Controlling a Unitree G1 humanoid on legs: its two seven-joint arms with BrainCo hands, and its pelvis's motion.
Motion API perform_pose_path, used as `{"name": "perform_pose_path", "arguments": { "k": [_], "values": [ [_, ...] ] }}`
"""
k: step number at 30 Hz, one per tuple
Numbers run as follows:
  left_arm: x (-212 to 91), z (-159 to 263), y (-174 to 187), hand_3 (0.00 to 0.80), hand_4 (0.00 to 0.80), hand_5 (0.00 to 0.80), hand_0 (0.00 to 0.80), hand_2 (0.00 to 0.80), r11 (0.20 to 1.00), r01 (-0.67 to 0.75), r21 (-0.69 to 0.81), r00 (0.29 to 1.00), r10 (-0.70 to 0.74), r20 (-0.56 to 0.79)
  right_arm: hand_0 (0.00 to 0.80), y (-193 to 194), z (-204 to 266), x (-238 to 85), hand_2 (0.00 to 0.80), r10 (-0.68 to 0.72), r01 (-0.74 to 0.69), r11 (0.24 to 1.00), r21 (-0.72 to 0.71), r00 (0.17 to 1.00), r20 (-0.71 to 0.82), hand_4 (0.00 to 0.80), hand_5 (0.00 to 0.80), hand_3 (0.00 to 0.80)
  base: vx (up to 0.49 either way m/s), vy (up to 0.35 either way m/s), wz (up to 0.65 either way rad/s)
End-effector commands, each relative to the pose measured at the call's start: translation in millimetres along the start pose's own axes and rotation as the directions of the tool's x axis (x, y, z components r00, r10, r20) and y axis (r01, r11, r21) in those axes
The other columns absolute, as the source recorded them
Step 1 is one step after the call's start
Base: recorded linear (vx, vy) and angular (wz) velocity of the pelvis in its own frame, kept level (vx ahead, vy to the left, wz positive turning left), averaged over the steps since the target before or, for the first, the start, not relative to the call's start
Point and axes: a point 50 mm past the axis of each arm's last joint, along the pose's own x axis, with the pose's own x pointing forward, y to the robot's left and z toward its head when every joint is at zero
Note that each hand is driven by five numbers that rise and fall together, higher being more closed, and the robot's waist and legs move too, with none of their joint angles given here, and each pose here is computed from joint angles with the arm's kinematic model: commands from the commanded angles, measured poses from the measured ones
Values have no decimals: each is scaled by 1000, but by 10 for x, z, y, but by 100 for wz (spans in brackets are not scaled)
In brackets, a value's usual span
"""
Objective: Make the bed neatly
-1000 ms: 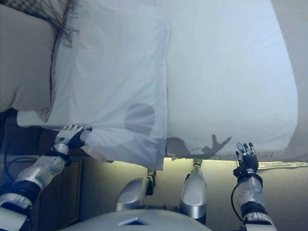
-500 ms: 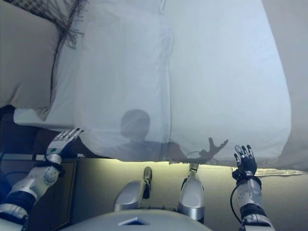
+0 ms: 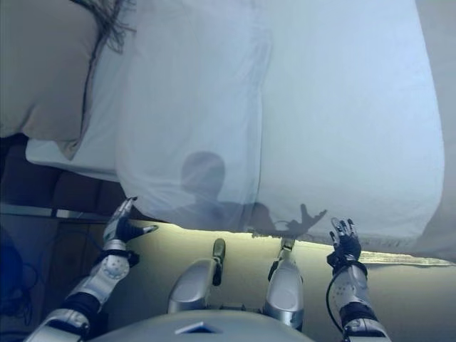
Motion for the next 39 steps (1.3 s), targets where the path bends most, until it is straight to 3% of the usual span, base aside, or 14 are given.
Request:
{"name": "perform_pose_path", "arguments": {
  "k": [1, 4, 9, 14, 22, 30, 39],
  "values": [
    [199, 272, 91, 0, 0, 0, 0, 0, 981, -30, -193, 996, 45, 71, 0, 188, 132, 23, 0, 55, -51, 998, -47, 996, 75, 0, 0, 0, 38, -69, -4],
    [163, 271, -4, 0, 0, 0, 0, 0, 939, 26, -344, 999, -15, 34, 0, 220, 53, -5, 0, 70, -65, 994, -86, 996, 48, 0, 0, 0, 84, -74, -7],
    [86, 296, -29, 0, 0, 0, 0, 0, 803, 81, -590, 997, -77, 33, 0, 221, -70, -82, 0, 79, -76, 985, -157, 997, 10, 0, 0, 0, 81, -80, -12],
    [-11, 239, -4, 0, 0, 0, 0, 0, 709, 104, -697, 993, -116, 31, 0, 168, -191, -159, 0, 56, -60, 989, -132, 998, -31, 0, 0, 0, 64, -65, -4],
    [10, 361, 86, 0, 0, 0, 0, 0, 521, 207, -828, 976, -164, 141, 0, 182, -241, -176, 0, 70, -73, 992, -100, 997, -38, 0, 0, 0, 13, -11, -1],
    [-1, 342, 118, 0, 0, 0, 0, 0, 474, 199, -858, 977, -161, 138, 0, 312, -163, -146, 0, 76, -75, 996, -40, 997, 19, 0, 0, 0, 5, 2, 8],
    [-23, 332, 119, 0, 0, 0, 0, 0, 468, 196, -862, 977, -167, 131, 0, 329, -242, -180, 0, 79, -80, 995, -56, 997, -20, 0, 0, 0, 29, 17, 0]
  ]
}}
